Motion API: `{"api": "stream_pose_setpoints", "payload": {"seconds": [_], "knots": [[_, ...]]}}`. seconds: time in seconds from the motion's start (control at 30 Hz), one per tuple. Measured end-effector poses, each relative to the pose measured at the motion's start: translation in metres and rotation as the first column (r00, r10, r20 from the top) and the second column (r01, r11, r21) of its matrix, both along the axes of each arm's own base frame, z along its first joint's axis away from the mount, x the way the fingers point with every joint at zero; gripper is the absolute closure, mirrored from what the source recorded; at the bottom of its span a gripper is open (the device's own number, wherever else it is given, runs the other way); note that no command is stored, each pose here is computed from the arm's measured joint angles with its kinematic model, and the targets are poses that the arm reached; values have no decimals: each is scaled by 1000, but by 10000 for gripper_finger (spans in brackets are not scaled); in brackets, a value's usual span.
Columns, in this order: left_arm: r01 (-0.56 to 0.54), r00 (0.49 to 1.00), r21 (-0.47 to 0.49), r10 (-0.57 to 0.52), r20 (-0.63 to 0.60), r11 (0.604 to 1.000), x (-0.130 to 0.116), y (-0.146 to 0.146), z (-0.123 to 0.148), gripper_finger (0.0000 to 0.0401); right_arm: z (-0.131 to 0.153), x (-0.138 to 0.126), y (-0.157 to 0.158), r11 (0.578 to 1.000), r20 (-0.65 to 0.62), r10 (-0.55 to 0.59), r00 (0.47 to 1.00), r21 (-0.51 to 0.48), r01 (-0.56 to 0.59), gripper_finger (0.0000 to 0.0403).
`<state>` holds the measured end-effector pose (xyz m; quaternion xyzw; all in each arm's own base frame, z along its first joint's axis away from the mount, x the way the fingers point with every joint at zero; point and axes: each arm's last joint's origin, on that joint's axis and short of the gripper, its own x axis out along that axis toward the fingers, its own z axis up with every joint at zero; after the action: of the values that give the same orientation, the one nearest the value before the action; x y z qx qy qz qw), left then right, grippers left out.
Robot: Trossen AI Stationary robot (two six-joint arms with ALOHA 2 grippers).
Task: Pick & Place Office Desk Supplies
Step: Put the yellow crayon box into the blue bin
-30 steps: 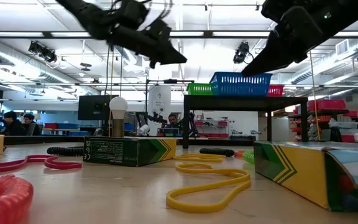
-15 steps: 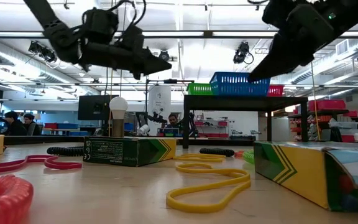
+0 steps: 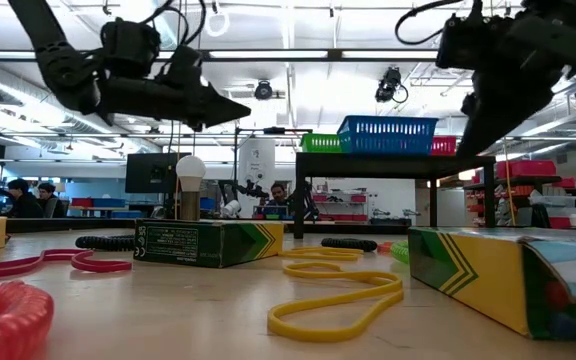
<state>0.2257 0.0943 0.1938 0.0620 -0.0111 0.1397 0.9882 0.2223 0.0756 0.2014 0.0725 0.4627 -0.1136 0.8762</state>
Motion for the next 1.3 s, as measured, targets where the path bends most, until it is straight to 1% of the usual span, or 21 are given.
{"api": "stream_pose_setpoints", "payload": {"seconds": [0.17, 0.23, 0.33, 0.4, 0.47, 0.6, 0.67, 0.7, 0.77, 0.83, 0.9, 0.97, 1.07, 1.13, 1.2, 1.27, 1.3], "knots": [[3, 1000, -38, -2, 11, 999, -5, -2, -1, 384, 6, -8, -1, 990, -165, 136, 977, 1, -138, 276], [2, 1000, -46, -1, 11, 999, -5, -2, -1, 384, 3, -12, -2, 983, -218, 183, 959, 6, -186, 260], [1, 1000, -46, -1, 10, 999, -5, -2, -1, 384, -8, -21, -3, 968, -296, 247, 923, 41, -246, 243], [1, 1000, -47, -1, 10, 999, -5, -2, -2, 384, -12, -23, -3, 959, -315, 281, 906, 57, -277, 237], [1, 1000, -49, -1, 7, 999, -5, -2, -2, 384, -14, -25, -4, 957, -334, 286, 898, 57, -284, 234], [2, 1000, -107, -2, 1, 994, -5, -2, -4, 384, -14, -28, -2, 944, -358, 321, 877, 47, -327, 234], [1, 1000, -122, -1, 6, 993, -5, -2, -4, 384, -14, -30, 1, 920, -363, 380, 851, 55, -388, 234], [2, 1000, -127, -1, 7, 992, -5, -2, -4, 384, -14, -30, 4, 899, -363, 428, 828, 73, -432, 234], [3, 1000, -131, -2, 8, 991, -5, -2, -4, 384, -14, -32, 9, 840, -359, 530, 768, 102, -533, 234], [2, 1000, -132, -1, 9, 991, -5, -2, -4, 384, -14, -34, 14, 783, -344, 609, 714, 117, -611, 234], [2, 1000, -129, -1, 7, 992, -5, -2, -4, 384, -14, -34, 17, 743, -328, 656, 680, 124, -657, 236], [2, 1000, -127, -1, 7, 992, -5, -2, -4, 384, -15, -32, 19, 726, -313, 675, 668, 123, -676, 240], [1, 1000, -126, -1, 4, 992, -5, -2, -4, 384, -18, -31, 20, 718, -332, 683, 650, 140, -682, 244], [1, 1000, -127, -1, 2, 992, -5, -2, -4, 384, -21, -33, 22, 691, -350, 707, 614, 157, -706, 245], [1, 1000, -127, -1, 2, 992, -5, -2, -4, 384, -23, -31, 23, 668, -351, 726, 591, 159, -727, 245], [1, 1000, -127, -1, 2, 992, -5, -2, -4, 384, -25, -28, 22, 663, -347, 729, 590, 148, -734, 245], [1, 1000, -127, -1, 2, 992, -5, -2, -4, 384, -26, -24, 22, 666, -326, 729, 602, 137, -733, 245]]}}
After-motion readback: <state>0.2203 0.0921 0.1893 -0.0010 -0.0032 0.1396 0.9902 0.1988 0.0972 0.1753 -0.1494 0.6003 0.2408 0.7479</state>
